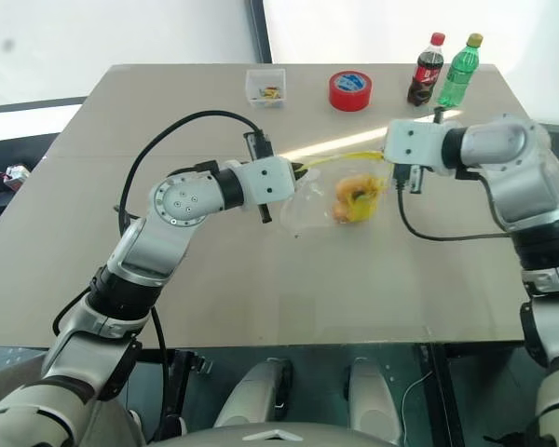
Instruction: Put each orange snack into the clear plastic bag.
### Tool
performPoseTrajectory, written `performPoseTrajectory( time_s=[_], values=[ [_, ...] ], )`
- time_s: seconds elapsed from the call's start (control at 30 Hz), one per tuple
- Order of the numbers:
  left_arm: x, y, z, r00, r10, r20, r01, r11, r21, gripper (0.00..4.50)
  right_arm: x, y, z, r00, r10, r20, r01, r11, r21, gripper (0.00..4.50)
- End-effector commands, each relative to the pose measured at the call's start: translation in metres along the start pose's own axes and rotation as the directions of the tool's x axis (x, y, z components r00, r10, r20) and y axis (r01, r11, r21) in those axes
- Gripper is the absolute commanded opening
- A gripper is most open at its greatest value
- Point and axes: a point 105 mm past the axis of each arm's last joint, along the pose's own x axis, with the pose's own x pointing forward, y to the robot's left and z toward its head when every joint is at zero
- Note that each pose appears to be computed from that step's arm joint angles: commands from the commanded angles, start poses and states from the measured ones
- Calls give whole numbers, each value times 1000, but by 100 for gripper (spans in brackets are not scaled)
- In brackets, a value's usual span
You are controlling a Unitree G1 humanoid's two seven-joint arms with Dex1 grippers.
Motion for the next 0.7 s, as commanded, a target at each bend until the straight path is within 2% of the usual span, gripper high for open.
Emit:
performPoseTrajectory(
  time_s=[0.03,0.23,0.4,0.57,0.7],
  values=[
    [-4,10,5,999,40,23,-40,999,24,0,-11,-12,1,998,-60,9,60,998,-20,21],
    [-3,9,6,999,38,27,-39,999,25,0,-10,-9,18,995,-49,91,50,999,-7,21],
    [-2,10,5,999,38,29,-39,999,27,0,-13,-7,71,948,-28,317,20,999,31,21],
    [0,9,8,999,36,41,-37,999,29,0,-5,9,83,938,36,345,-32,999,-17,21],
    [0,10,9,998,36,44,-37,999,30,0,2,11,84,942,40,333,-25,998,-50,21]
  ],
)
